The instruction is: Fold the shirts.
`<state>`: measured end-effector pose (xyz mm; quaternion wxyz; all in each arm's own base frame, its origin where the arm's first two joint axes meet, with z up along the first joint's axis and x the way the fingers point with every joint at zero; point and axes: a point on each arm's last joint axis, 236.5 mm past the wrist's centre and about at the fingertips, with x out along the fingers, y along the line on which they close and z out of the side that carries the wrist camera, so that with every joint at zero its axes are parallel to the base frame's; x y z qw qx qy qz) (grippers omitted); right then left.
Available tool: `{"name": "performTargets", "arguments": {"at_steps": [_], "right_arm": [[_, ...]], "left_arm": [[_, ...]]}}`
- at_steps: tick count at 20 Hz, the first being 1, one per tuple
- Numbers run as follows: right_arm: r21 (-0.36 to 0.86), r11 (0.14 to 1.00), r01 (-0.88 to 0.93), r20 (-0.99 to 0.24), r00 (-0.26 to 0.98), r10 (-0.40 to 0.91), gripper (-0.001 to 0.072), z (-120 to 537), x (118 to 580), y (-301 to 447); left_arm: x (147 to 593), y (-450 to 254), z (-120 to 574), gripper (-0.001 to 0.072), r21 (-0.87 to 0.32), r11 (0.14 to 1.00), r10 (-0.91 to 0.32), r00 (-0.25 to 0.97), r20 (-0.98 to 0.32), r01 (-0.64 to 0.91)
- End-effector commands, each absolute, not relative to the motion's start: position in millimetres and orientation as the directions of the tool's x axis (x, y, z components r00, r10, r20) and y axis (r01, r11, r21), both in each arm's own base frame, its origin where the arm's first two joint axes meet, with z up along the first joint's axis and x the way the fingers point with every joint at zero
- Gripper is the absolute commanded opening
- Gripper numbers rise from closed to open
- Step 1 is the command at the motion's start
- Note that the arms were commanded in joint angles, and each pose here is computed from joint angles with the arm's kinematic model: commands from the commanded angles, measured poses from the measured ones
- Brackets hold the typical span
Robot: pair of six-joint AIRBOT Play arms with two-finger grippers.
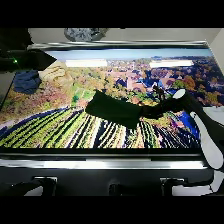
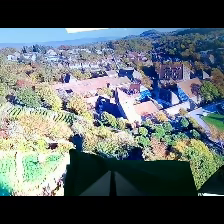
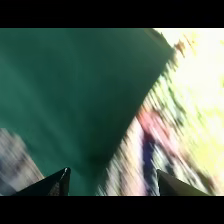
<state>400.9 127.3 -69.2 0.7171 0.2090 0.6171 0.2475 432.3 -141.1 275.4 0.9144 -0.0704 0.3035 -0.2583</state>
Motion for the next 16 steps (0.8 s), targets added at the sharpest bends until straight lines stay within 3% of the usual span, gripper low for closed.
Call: {"name": "performTargets", "arguments": {"at_steps": [1, 2, 4, 5, 6, 9, 13, 16], "right_arm": [[0.742, 0.67, 0.013, -0.657, 0.211, 0.724, 0.0627, -78, 416, 150], [0.759, 0.65, 0.037, -0.643, 0.199, 0.739, 0.0604, -83, 415, 154], [0.794, 0.606, 0.047, -0.603, 0.189, 0.775, 0.0457, -80, 414, 162], [0.813, 0.582, 0.022, -0.575, 0.186, 0.797, 0.031, -74, 413, 167], [0.83, 0.557, -0.019, -0.543, 0.197, 0.816, 0.0064, -65, 415, 171], [0.792, 0.565, -0.233, -0.519, 0.232, 0.823, 0.0044, -21, 426, 154], [0.684, 0.7, -0.205, -0.569, 0.45, 0.688, 0.0044, 65, 457, 44], [0.595, 0.797, -0.103, -0.61, 0.588, 0.531, 0.0044, 127, 446, -59]], "left_arm": [[429, -142, 272, 0.0032, -0.287, 0.855, -0.517, 0.67, -0.533, 0.432], [429, -142, 272, 0.0032, -0.287, 0.855, -0.517, 0.67, -0.533, 0.432], [429, -142, 272, 0.0032, -0.287, 0.855, -0.517, 0.67, -0.533, 0.432], [429, -142, 272, 0.0032, -0.287, 0.855, -0.517, 0.67, -0.533, 0.432], [430, -142, 272, 0.0032, -0.287, 0.855, -0.517, 0.671, -0.532, 0.431], [430, -142, 271, 0.0032, -0.287, 0.856, -0.516, 0.669, -0.535, 0.431], [430, -141, 270, 0.0032, -0.282, 0.857, -0.513, 0.67, -0.536, 0.431], [430, -141, 270, 0.0032, -0.282, 0.857, -0.513, 0.67, -0.536, 0.431]]}}
